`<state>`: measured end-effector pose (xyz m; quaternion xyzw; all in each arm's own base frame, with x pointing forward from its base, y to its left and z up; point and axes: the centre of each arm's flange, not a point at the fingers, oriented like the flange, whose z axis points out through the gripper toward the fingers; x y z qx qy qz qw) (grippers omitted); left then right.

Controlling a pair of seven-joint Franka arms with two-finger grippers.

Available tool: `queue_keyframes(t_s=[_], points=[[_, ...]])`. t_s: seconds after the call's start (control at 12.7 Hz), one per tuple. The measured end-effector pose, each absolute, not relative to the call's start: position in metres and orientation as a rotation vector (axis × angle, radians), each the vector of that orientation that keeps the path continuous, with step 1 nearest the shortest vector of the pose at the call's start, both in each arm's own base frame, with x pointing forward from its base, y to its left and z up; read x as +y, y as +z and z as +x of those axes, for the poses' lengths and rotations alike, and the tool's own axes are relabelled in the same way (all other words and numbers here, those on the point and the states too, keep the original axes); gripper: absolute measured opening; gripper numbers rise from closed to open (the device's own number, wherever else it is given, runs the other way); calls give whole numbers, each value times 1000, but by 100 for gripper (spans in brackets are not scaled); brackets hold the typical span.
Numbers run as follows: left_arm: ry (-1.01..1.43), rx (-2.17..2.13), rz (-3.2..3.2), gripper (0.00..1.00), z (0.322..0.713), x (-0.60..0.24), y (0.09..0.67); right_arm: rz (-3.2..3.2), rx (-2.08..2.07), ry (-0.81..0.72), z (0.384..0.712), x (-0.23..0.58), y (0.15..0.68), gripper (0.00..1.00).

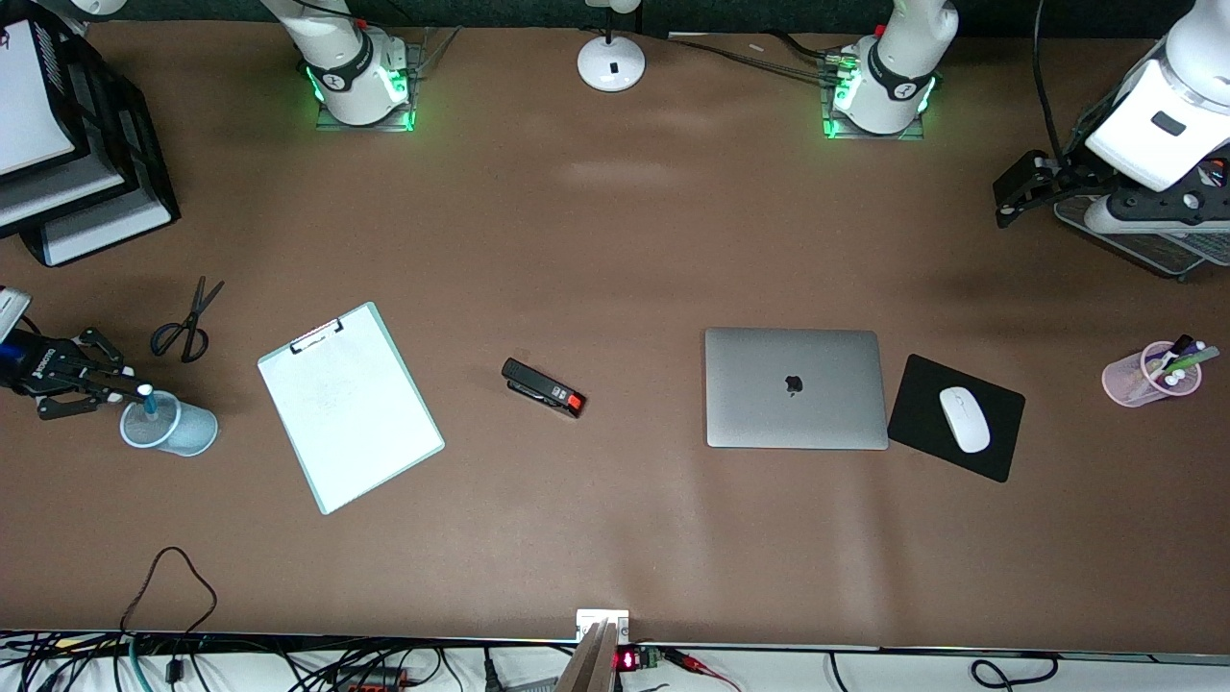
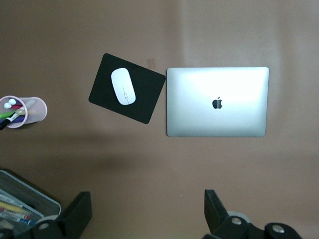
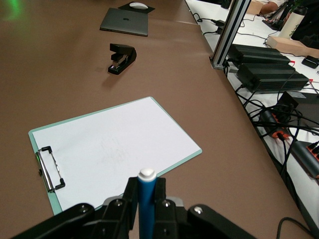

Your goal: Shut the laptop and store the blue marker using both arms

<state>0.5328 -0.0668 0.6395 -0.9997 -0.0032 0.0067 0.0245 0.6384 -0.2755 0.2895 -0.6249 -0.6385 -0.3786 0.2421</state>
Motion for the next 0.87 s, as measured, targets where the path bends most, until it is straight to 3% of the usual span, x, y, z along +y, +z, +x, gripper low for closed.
queue_keyframes(t_s=[0.87], points=[[13, 17, -3093, 100, 519, -65, 684, -1720, -1675, -1082, 639, -289, 244, 17]])
